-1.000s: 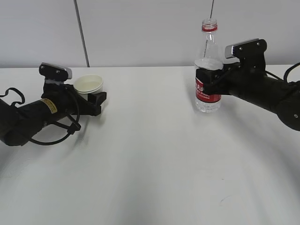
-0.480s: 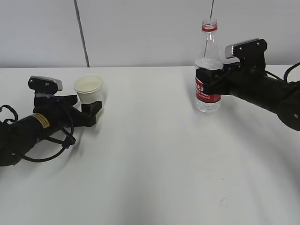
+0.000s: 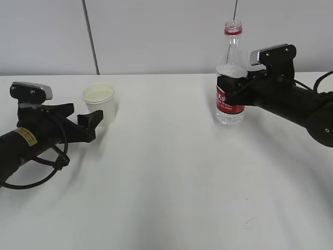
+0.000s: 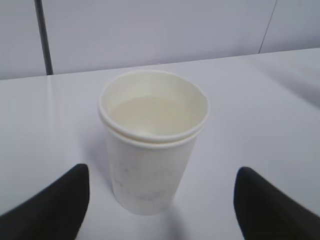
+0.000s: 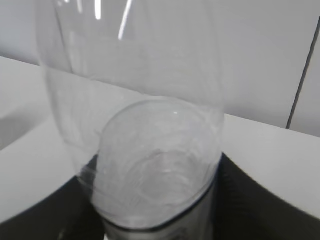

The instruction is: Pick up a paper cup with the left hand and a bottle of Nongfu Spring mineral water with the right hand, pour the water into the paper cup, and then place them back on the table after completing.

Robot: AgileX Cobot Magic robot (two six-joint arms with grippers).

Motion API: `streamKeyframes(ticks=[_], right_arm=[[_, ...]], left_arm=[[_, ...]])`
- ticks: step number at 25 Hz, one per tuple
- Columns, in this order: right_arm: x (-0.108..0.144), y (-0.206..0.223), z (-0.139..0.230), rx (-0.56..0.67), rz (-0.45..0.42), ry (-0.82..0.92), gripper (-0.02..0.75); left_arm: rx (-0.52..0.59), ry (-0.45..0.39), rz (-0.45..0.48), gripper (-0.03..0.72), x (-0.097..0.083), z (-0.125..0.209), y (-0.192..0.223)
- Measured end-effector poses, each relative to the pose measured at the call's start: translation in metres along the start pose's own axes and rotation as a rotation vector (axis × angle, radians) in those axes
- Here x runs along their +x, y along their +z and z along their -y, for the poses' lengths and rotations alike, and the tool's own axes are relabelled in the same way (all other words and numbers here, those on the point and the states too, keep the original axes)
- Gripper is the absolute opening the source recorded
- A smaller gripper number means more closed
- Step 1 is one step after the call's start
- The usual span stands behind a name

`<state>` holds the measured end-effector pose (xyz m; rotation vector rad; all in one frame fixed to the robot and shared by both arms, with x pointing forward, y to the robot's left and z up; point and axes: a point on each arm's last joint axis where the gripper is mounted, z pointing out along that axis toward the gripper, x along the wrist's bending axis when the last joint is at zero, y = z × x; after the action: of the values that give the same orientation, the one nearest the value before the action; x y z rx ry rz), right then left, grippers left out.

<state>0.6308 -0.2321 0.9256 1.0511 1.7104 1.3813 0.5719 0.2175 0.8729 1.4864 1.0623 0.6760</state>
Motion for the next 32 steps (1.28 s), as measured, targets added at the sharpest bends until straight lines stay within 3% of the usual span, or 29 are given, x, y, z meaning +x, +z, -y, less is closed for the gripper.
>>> streamKeyframes(ticks=[15,32], right_arm=[[-0.006,0.009,0.030,-0.021,0.059,0.109,0.393],[-0.007,0.010,0.032,-0.047,0.076,0.123,0.392]], left_arm=[[0.007,0.003,0.005,0.542,-0.004,-0.002,-0.012],[0.005,0.003,0.007,0.542,-0.005,-0.002,-0.012]])
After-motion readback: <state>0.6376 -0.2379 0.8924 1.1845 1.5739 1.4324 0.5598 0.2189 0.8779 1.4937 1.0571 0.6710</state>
